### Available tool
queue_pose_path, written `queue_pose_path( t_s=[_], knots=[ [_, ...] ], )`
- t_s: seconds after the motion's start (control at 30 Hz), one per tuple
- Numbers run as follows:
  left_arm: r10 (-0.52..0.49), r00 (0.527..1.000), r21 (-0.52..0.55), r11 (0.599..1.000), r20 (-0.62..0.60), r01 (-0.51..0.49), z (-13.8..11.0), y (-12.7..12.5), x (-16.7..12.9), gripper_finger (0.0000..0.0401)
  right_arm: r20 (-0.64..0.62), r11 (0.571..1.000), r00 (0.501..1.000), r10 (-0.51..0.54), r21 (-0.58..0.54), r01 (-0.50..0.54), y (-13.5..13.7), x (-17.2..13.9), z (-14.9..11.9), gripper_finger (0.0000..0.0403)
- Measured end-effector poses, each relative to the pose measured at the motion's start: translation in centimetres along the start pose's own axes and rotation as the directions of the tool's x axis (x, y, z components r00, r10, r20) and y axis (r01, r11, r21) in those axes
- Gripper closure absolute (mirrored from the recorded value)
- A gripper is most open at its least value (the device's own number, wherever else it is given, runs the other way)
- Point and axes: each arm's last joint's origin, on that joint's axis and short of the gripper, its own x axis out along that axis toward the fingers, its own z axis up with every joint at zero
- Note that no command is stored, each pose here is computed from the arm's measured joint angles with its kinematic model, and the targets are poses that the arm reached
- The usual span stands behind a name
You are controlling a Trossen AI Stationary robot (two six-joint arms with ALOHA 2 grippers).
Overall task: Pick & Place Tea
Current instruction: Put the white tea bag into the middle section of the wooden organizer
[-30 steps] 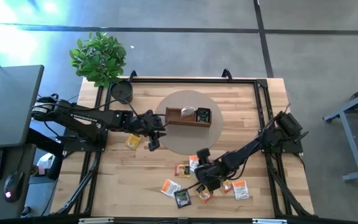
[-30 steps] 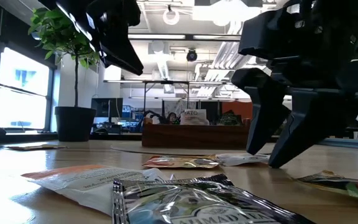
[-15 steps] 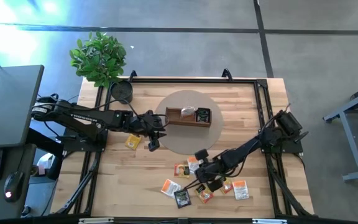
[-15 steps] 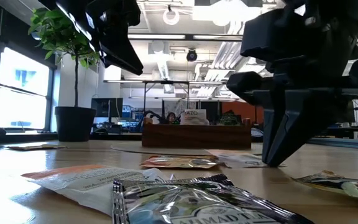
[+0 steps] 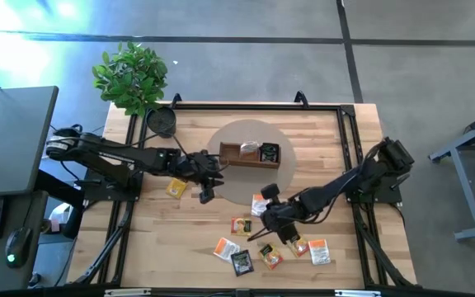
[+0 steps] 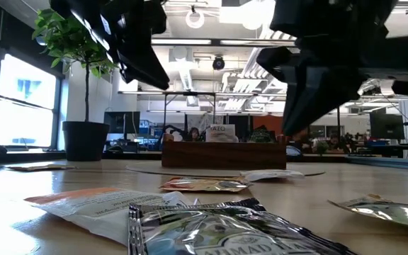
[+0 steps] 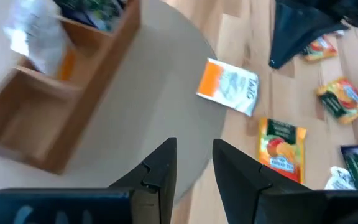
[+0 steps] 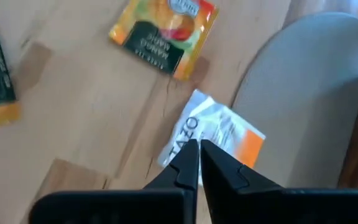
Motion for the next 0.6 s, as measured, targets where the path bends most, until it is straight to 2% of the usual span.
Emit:
queue_pose_path(
  t_s=[0.07, 0.23, 0.33, 0.4, 0.5, 0.6],
  knots=[
    [-0.037, 0.999, 0.027, 0.999, 0.027, 0.036, 0.2, -0.2, 0.9, 0.0299, -0.024, 1.0, 0.999, -0.026, -0.009, 0.026, 0.0, 0.1, -0.2, 0.0376],
    [-0.155, 0.987, 0.201, 0.969, 0.038, 0.145, 0.1, -0.8, 3.7, 0.0295, -0.067, 1.0, 0.998, -0.004, 0.023, 0.005, -0.1, 0.1, -0.7, 0.0339],
    [-0.161, 0.987, 0.217, 0.964, 0.016, 0.154, -0.5, -0.8, 5.2, 0.0275, -0.074, 0.999, 0.997, -0.001, 0.045, 0.004, 0.0, 0.1, -0.7, 0.0312],
    [-0.161, 0.987, 0.181, 0.971, 0.023, 0.155, -0.6, -0.6, 6.0, 0.0256, -0.081, 0.999, 0.997, -0.002, 0.043, 0.006, 0.1, 0.1, -0.8, 0.0296],
    [-0.201, 0.98, 0.065, 0.978, 0.003, 0.2, -1.1, -0.6, 7.3, 0.0226, -0.08, 0.999, 0.996, -0.03, 0.038, 0.033, 0.0, 0.1, -0.8, 0.0279],
    [-0.284, 0.959, -0.063, 0.956, 0.019, 0.285, -1.3, -1.0, 8.5, 0.0206, -0.085, 0.997, 0.993, -0.079, 0.006, 0.08, -0.1, 0.2, -1.0, 0.0274]
  ],
)
